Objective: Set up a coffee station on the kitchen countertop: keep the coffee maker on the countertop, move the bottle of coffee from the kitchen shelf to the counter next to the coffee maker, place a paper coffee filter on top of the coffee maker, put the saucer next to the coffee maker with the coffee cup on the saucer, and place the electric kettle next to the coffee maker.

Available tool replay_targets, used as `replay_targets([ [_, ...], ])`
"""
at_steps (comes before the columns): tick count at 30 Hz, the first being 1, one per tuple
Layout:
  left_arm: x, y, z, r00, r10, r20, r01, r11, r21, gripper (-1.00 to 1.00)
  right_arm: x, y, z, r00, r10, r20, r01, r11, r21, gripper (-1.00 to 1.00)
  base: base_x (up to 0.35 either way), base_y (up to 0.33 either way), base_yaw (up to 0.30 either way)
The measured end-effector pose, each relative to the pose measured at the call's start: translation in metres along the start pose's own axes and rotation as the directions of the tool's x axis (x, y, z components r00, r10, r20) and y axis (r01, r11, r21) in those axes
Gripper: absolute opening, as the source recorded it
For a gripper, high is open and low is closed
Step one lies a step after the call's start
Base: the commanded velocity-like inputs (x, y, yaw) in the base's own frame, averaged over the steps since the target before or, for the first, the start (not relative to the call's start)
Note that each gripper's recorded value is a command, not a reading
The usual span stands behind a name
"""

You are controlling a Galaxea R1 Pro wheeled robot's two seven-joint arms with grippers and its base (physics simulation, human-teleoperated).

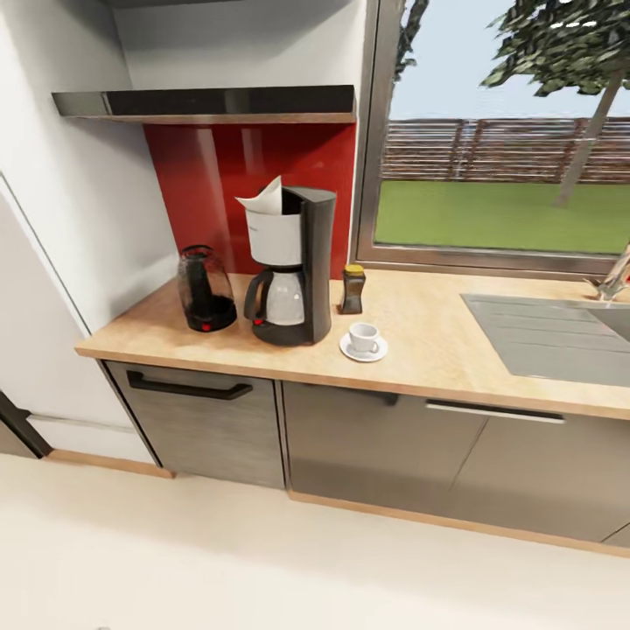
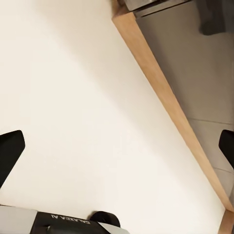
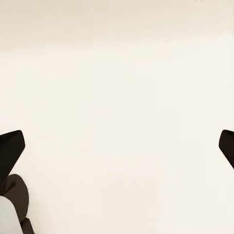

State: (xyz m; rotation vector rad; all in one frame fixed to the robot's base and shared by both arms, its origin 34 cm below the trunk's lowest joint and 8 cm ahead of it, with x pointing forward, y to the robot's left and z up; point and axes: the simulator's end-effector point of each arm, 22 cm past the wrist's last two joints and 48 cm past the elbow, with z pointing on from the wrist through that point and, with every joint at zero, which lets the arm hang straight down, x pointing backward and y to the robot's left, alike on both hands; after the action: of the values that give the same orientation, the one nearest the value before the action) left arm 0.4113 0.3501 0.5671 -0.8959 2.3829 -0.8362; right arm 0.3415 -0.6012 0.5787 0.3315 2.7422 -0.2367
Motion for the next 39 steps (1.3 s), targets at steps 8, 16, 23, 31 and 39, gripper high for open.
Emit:
replay_targets([
  [8, 0.0, 0.009, 0.0, 1.0, 0.001, -0.001, -0.001, 0.999, -0.039, 1.0, 0.033, 0.058, 0.016, 0.999, -0.02, -0.041, 0.019, 1.0, -0.022, 1.0, 0.01, 0.016, -0.001],
  [16, 0.001, 0.013, 0.0, 1.0, 0.001, -0.001, -0.001, 0.998, -0.06, 1.0, 0.063, 0.056, 0.019, 0.996, -0.025, -0.088, 0.041, 0.981, 0.188, 1.0, 0.0, 0.001, 0.0],
  [23, 0.001, 0.013, 0.0, 1.0, 0.001, -0.002, -0.001, 0.998, -0.061, 1.0, 0.07, 0.071, 0.02, 0.995, -0.019, -0.096, 0.037, 0.981, 0.189, 1.0, 0.0, 0.0, 0.0],
  [31, 0.002, 0.013, 0.001, 1.0, 0.0, -0.002, 0.0, 0.998, -0.061, 1.0, 0.087, 0.129, 0.026, 0.993, -0.009, -0.114, 0.022, 0.993, 0.119, 1.0, 0.0, 0.0, 0.0],
  [39, 0.002, 0.013, 0.001, 1.0, 0.0, -0.002, 0.0, 0.998, -0.061, 1.0, 0.099, 0.175, 0.028, 0.992, 0.004, -0.127, 0.004, 0.998, 0.064, 1.0, 0.0, 0.0, 0.0],
])
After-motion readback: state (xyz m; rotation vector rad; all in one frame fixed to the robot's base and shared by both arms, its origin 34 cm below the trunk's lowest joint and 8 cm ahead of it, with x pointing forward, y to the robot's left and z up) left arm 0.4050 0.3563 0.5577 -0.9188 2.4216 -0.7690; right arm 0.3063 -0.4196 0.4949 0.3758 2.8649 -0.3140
